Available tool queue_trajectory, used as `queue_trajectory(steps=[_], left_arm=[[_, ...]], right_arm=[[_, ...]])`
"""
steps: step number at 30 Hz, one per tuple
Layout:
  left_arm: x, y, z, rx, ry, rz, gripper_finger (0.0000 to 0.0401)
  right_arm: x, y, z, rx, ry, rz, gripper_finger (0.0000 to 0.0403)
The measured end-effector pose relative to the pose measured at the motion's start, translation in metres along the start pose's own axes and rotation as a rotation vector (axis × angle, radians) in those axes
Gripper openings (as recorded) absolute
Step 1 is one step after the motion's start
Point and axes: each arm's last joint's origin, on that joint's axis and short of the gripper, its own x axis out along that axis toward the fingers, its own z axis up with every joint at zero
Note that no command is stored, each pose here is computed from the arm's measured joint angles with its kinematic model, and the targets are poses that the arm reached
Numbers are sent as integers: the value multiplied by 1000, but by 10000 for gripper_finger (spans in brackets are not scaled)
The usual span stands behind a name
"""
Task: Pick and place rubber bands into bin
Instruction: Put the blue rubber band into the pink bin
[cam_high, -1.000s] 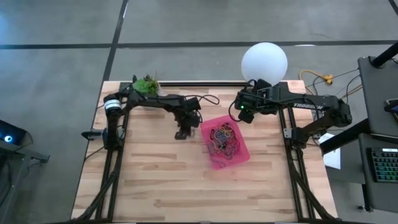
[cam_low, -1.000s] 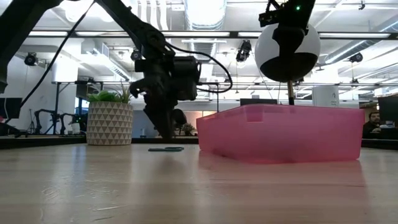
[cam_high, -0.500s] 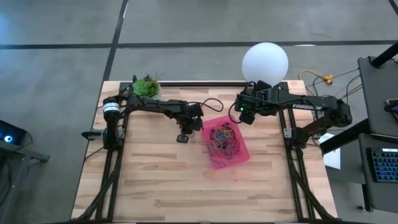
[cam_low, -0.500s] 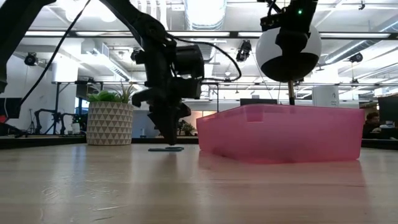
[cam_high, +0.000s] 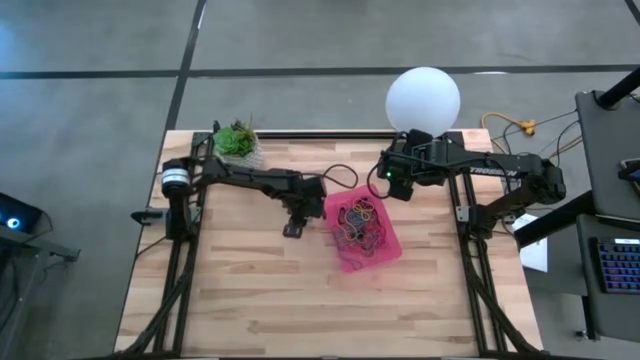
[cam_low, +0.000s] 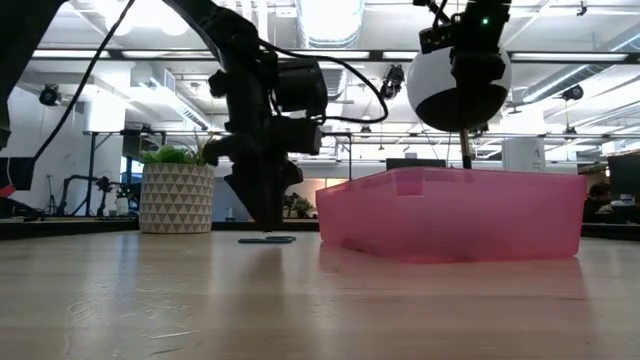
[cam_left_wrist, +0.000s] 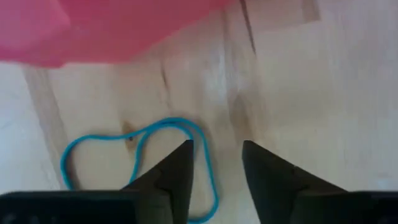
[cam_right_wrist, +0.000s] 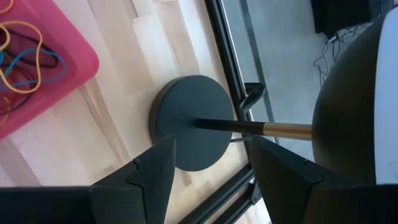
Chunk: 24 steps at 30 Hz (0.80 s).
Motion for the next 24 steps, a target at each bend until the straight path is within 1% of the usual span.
queue_trajectory(steps=[1, 5, 9, 11, 15, 19, 22, 24], left_arm=[[2, -1, -1, 1, 4, 20, 127], [8, 2, -2, -27, -10, 162, 140], [11, 5, -6, -51, -3, 177, 141], [12, 5, -8, -77, -7, 155, 141], [12, 2, -8, -126, -25, 68, 141], [13, 0, -8, -168, -30, 21, 141], [13, -2, -10, -181, -23, -41, 141], [17, -3, -11, -178, -19, -55, 141]], right_arm=[[0, 0, 0, -9, 0, 0, 194], [0, 0, 0, -31, 0, 0, 194], [0, 0, 0, -50, -3, 0, 194], [0, 0, 1, -63, -8, -1, 194], [0, 0, 2, -79, -20, -1, 194], [0, 0, 4, -84, -36, -4, 194], [0, 0, 6, -91, -52, -4, 194], [1, 0, 7, -92, -56, -5, 194]])
